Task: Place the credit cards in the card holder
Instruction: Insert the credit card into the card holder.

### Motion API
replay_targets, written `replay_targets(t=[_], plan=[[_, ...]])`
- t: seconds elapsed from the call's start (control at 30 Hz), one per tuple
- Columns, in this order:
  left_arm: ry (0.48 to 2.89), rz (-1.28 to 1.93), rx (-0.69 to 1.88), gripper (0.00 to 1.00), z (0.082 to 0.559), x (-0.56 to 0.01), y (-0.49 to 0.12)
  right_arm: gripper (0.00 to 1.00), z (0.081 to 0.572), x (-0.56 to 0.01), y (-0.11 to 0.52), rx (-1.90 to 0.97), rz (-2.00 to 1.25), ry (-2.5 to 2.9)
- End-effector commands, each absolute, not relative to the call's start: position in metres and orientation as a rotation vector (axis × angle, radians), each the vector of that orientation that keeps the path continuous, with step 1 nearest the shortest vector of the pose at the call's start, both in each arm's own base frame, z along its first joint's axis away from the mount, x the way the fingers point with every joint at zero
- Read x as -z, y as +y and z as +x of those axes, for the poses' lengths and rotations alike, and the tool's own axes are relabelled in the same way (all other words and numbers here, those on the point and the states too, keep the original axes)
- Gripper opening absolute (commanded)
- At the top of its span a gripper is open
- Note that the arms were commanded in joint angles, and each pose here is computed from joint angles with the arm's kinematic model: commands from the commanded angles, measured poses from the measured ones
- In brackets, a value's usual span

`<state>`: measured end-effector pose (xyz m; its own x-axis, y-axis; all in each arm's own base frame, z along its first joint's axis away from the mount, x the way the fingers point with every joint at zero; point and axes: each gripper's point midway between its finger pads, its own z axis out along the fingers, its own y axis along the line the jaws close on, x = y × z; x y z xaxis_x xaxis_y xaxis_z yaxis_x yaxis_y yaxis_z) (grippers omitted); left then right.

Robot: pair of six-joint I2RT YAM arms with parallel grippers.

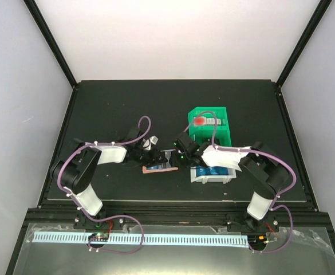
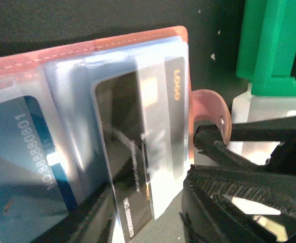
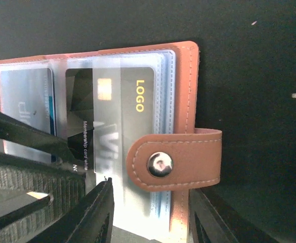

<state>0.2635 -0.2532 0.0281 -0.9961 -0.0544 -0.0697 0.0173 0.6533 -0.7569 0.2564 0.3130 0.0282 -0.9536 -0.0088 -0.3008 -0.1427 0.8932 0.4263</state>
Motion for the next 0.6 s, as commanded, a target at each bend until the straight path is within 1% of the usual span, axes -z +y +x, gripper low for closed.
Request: replay_targets(t=[0.0, 0.13, 0.27, 0.37, 0.47, 0.57], plan=[[2.849, -0.013, 1.114, 0.41, 0.251, -0.025, -0.237, 0.43, 0.261, -0.045, 0.318, -0.695, -0.123, 2.709], [2.861, 0.006, 1.087, 0.48, 0.246, -0.027, -0.234, 0.43, 0.26, -0.044, 0.319, -0.697, -0.13, 2.711], [2.855, 0.006, 1.062, 0.49, 0.248, -0.03, -0.233, 0.43, 0.26, -0.045, 0.318, -0.693, -0.134, 2.709], [2.846, 0.001, 1.04, 0.46, 0.252, -0.035, -0.232, 0.43, 0.261, -0.046, 0.318, -0.691, -0.134, 2.705], [2.836, 0.002, 1.002, 0.4, 0.256, -0.04, -0.23, 0.43, 0.261, -0.047, 0.318, -0.692, -0.141, 2.705], [2.837, 0.0, 0.963, 0.38, 0.258, -0.042, -0.227, 0.43, 0.261, -0.048, 0.319, -0.698, -0.145, 2.704]])
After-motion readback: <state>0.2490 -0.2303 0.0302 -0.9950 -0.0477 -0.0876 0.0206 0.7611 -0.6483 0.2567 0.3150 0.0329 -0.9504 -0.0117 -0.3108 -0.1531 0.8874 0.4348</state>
